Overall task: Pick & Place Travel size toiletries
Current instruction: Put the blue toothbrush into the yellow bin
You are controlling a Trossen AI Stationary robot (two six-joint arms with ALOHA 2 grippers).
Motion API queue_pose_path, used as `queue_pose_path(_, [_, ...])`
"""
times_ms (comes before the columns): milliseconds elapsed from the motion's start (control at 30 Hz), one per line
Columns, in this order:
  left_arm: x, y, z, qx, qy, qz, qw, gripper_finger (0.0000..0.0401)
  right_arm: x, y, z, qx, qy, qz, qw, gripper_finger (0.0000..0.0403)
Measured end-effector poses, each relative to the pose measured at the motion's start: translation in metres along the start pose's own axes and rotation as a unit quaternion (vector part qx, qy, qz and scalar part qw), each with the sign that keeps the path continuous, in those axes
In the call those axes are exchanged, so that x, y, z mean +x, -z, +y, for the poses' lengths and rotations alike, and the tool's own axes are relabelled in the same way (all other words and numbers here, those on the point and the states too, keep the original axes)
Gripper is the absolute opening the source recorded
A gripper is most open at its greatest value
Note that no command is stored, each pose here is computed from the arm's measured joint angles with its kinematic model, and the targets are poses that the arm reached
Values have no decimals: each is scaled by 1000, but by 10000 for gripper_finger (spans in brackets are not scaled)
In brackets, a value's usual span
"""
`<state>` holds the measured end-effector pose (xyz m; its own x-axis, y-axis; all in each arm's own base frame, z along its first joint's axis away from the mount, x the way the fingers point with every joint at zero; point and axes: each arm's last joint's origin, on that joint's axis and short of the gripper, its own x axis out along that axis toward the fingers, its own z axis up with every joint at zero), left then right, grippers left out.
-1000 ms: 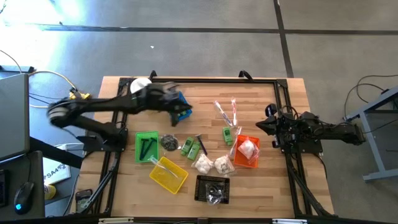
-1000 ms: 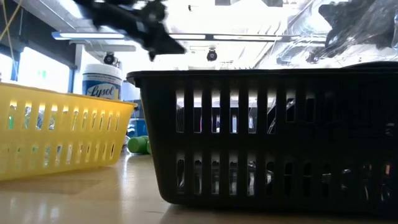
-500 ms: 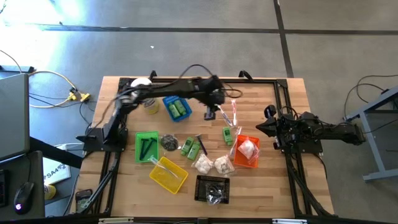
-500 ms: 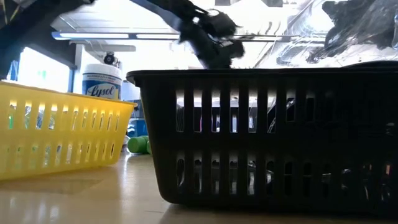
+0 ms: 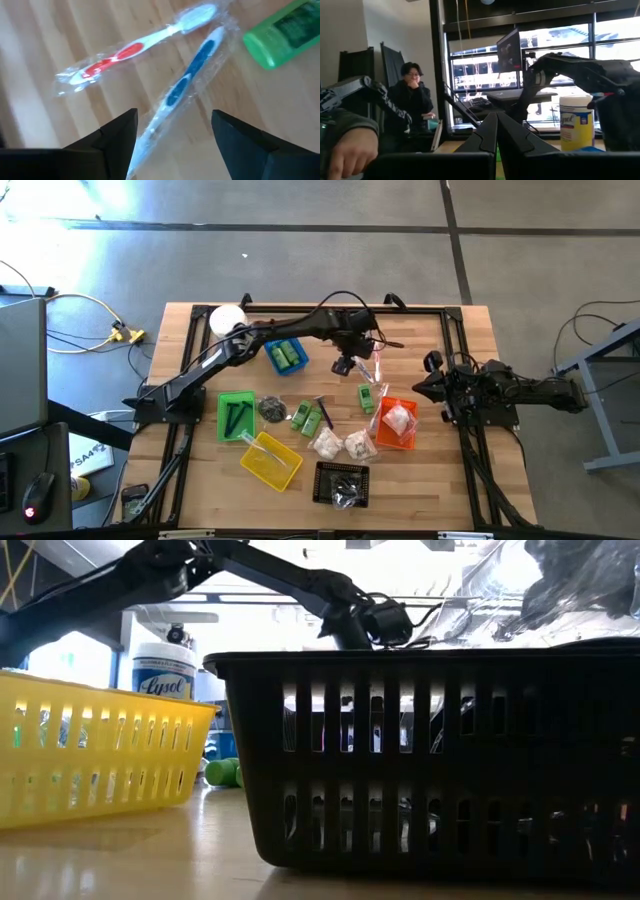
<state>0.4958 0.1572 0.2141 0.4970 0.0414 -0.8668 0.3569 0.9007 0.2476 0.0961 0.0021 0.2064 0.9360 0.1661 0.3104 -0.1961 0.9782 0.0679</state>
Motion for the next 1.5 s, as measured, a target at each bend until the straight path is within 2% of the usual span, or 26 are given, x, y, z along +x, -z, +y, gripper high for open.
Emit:
queue_pose_path(400, [0,-3,-3,18,58,-54,997,248,0,-3,1,-8,-6,-14,1000,3])
queue_pose_path(533, [14,2,-5,18,67,-44,997,248,0,-4,1,-11,-7,-22,1000,3])
queue_pose_path(700, [28,7,-7,26,71,-25,997,248,0,-5,1,-11,-8,-25,1000,3])
queue_pose_path(967, [30,5,-4,40,53,-34,997,248,0,-5,1,-11,-8,-25,1000,3])
queue_pose_path(1167, [36,7,-6,33,67,-40,996,248,0,-5,1,-11,-11,-24,1000,2])
queue_pose_path(1233, [41,9,-7,22,80,-38,996,248,0,-5,1,-11,-11,-25,1000,2])
queue_pose_path(1333, [51,8,-6,13,69,-50,996,248,0,-5,1,-12,-11,-26,1000,2])
queue_pose_path(1500, [53,10,-7,-12,86,-38,996,248,0,-6,1,-13,-12,-32,999,2])
